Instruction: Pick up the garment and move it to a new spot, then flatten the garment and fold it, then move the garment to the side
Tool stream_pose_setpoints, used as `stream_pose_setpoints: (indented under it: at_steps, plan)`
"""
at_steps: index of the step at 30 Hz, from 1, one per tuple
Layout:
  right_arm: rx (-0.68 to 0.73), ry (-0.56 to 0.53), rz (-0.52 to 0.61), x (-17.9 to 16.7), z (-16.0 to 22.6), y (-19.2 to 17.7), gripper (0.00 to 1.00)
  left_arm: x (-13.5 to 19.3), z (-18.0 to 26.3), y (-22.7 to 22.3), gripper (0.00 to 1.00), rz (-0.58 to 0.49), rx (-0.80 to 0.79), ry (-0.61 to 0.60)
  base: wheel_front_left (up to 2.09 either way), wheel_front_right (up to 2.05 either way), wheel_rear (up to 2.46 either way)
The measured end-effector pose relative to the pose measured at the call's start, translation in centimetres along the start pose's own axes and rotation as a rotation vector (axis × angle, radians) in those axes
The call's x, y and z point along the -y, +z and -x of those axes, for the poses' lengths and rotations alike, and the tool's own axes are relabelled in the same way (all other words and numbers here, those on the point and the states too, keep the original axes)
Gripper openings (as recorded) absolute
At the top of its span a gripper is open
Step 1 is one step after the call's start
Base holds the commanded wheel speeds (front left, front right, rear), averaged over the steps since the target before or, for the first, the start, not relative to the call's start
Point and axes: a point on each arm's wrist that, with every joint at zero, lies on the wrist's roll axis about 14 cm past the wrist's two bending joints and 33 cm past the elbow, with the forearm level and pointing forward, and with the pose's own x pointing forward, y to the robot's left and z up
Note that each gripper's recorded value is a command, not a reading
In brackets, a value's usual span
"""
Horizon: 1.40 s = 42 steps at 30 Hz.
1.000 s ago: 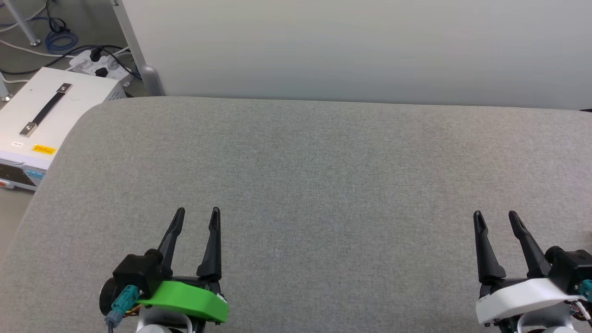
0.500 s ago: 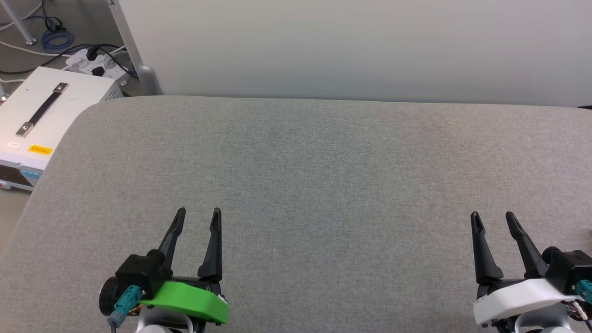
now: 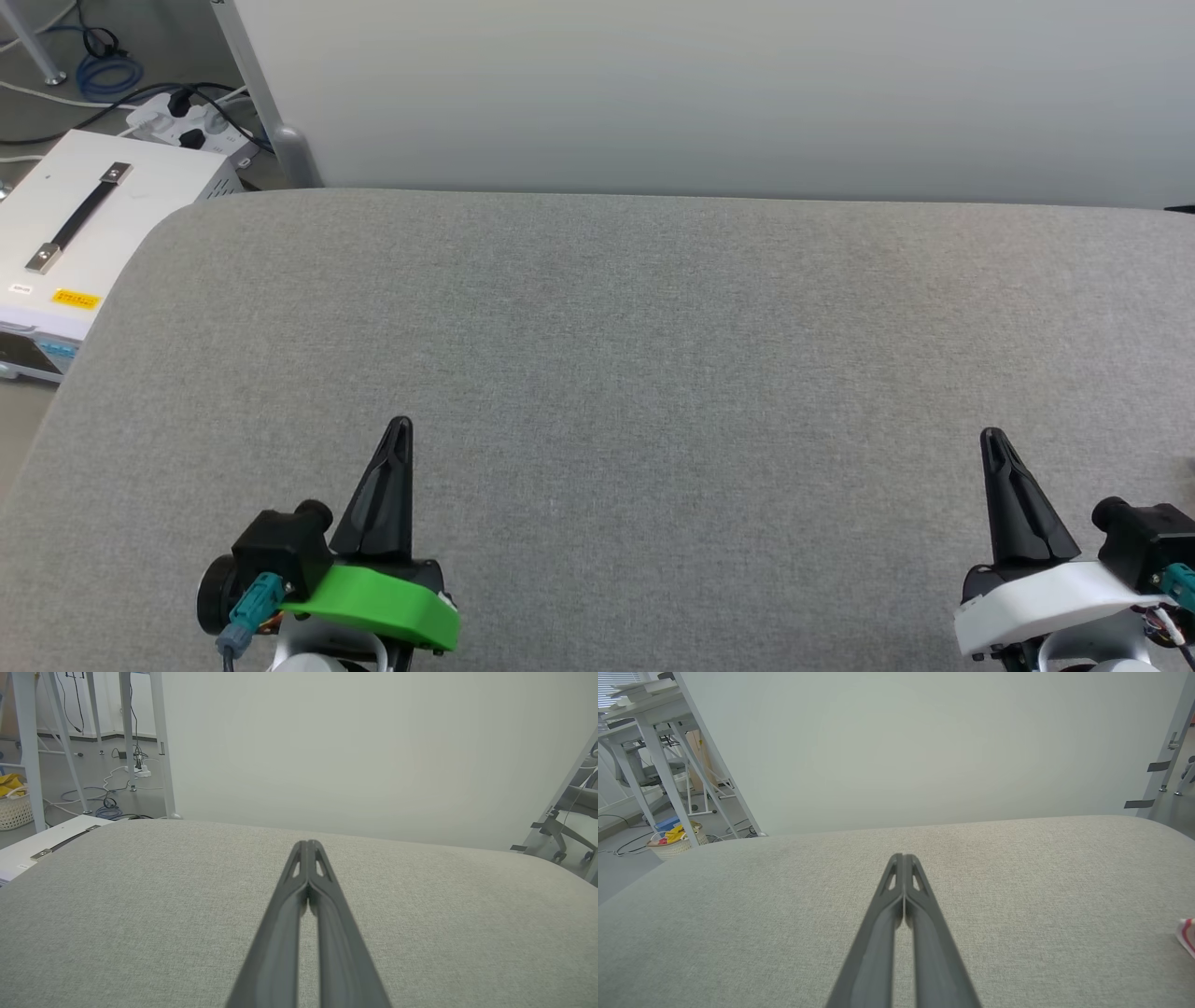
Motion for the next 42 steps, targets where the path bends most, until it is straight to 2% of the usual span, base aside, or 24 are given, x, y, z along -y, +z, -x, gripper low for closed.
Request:
stream_pose_setpoints:
  at_steps: [42]
  plan:
    - [-0.052,0.002,0.086,-0.02,0.33,-0.40,0.00,-0.27,-0.42,-0.17,0.00,-0.086,-0.061,0.022,0.00,0.00,0.00]
